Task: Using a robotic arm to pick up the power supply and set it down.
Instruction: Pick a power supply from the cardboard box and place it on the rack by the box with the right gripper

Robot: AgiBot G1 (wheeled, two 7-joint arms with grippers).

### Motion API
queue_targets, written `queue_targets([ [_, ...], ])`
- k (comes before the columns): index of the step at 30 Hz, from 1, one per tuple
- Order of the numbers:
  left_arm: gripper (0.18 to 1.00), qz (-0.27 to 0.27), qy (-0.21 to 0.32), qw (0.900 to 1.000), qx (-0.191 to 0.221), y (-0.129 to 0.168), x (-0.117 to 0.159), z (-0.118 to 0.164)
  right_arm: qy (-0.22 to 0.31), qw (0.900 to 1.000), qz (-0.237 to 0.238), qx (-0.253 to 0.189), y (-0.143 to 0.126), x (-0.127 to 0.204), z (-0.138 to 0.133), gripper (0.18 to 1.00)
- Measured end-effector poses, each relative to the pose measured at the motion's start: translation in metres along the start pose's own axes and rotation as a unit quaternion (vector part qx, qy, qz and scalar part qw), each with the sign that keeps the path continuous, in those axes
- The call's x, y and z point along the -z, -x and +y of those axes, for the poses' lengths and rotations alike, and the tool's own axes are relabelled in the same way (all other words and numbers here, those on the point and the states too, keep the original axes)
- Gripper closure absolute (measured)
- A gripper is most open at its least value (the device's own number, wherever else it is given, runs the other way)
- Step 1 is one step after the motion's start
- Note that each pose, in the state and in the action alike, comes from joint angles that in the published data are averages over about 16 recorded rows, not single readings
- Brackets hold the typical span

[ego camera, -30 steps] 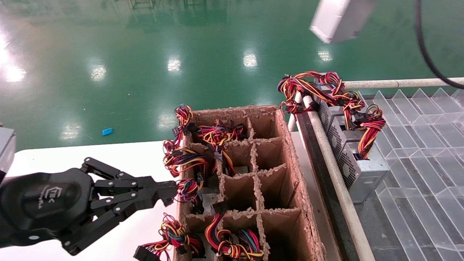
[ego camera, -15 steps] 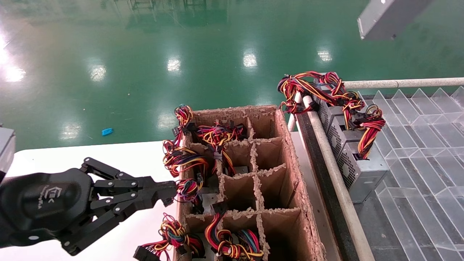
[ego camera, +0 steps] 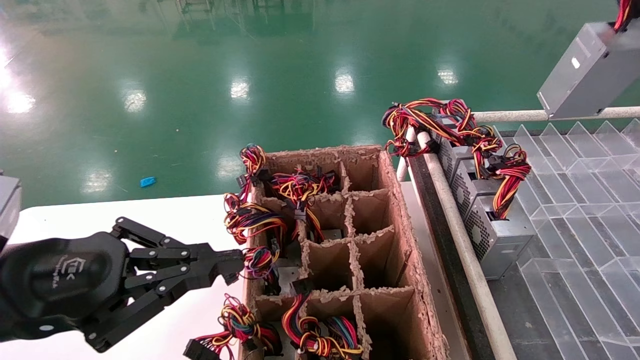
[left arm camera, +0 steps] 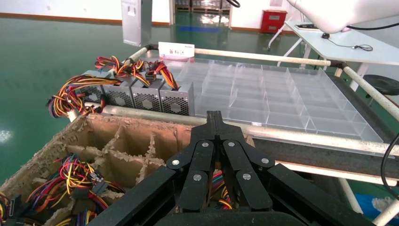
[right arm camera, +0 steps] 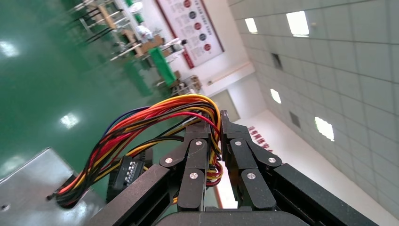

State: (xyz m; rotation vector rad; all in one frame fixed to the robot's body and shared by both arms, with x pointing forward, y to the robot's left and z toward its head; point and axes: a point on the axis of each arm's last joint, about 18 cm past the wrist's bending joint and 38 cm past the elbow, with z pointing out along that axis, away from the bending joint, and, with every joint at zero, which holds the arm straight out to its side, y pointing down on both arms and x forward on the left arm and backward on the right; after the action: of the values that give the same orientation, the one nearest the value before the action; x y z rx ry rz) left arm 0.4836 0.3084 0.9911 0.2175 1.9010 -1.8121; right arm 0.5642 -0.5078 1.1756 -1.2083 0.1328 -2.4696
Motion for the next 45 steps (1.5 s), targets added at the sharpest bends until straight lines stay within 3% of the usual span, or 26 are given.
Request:
queue_targets([
  [5,0.993,0.000,0.000,1.0000,0.000,0.000,0.000,0.000,0.012,0.999,-0.019,0.025,0.013,0.007,0.004,0.966],
  [11,0.993,0.000,0.000,1.0000,0.000,0.000,0.000,0.000,0.008,0.995,-0.044,0.086,0.031,0.010,-0.001,0.966],
  [24,0.993,0.000,0.000,1.0000,0.000,0.000,0.000,0.000,-0.045,0.974,-0.073,0.209,0.068,0.011,-0.020,0.966],
  [34,0.993,0.000,0.000,1.0000,0.000,0.000,0.000,0.000,-0.058,0.966,-0.071,0.241,0.082,0.012,-0.015,0.966],
  [45,0.993,0.000,0.000,1.0000,0.000,0.000,0.000,0.000,-0.041,0.971,-0.072,0.226,0.078,0.028,0.004,0.966],
])
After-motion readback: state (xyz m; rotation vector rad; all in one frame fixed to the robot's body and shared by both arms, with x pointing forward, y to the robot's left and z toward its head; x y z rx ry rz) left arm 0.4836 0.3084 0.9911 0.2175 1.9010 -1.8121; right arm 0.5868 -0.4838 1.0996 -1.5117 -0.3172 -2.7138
